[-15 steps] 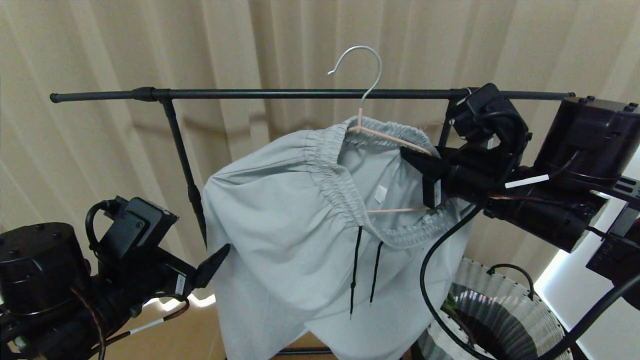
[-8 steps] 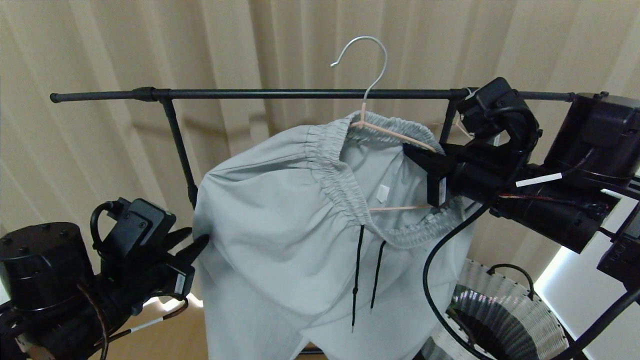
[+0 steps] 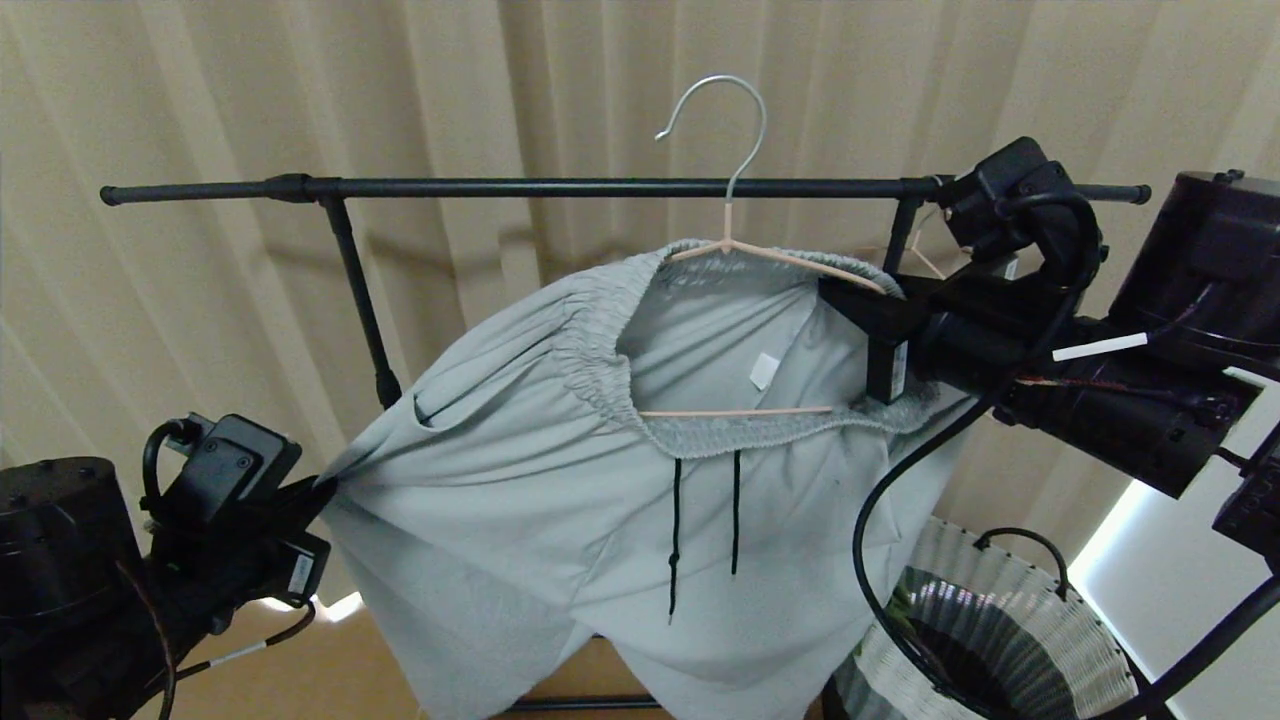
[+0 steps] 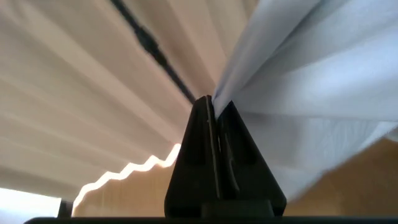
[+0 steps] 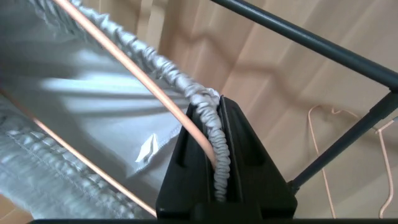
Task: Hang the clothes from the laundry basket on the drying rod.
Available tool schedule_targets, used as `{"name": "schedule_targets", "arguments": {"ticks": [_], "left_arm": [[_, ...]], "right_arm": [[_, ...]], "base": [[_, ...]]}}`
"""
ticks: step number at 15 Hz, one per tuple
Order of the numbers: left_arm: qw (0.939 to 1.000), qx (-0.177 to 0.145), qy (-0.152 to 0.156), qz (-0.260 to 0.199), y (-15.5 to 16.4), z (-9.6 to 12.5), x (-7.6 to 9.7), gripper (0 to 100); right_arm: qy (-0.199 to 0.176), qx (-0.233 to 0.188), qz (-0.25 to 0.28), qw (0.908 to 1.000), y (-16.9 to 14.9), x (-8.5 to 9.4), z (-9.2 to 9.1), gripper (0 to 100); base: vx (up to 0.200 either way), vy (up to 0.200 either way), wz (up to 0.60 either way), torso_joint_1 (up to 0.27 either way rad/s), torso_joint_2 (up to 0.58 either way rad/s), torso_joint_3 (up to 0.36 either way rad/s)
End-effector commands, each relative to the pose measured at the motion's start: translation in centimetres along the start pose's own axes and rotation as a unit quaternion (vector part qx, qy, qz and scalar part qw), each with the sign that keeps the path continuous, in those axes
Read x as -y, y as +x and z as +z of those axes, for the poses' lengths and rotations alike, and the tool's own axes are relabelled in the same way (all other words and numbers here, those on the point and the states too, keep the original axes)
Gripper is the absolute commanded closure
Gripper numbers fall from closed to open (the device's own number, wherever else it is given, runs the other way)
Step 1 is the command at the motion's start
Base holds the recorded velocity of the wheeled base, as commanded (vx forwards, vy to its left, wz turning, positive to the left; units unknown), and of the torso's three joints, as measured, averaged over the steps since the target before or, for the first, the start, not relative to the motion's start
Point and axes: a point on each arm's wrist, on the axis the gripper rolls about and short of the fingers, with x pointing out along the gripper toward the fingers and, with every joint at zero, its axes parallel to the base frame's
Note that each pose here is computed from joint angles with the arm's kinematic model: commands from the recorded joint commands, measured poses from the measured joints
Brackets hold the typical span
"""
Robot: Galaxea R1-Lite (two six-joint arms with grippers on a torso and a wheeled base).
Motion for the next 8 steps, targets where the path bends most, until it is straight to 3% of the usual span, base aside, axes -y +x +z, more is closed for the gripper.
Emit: {"name": "schedule_targets", "arguments": {"ticks": [1,3,4,8], "left_arm": [[1.0,-0.005,-0.002,0.006,0.0,-0.2,-0.2,100],[0.9999,0.009,-0.003,0.007,-0.1,0.1,-0.2,100],[0.9999,0.013,-0.003,0.008,-0.1,0.2,-0.2,0],[0.9988,0.048,-0.007,0.01,-0.6,1.1,-0.1,0]], "right_arm": [[0.001,0.002,-0.002,1.0,-0.1,0.1,0.1,100],[0.001,0.002,-0.002,1.0,0.0,0.1,0.1,100],[0.001,0.001,-0.002,1.0,0.0,0.1,0.0,100],[0.0,-0.012,-0.015,0.9998,0.0,0.3,-0.3,100]], "base": [[0.0,0.0,0.0,0.0,0.0,0.0],[0.0,0.0,0.0,0.0,0.0,0.0],[0.0,0.0,0.0,0.0,0.0,0.0],[0.0,0.0,0.0,0.0,0.0,0.0]]}}
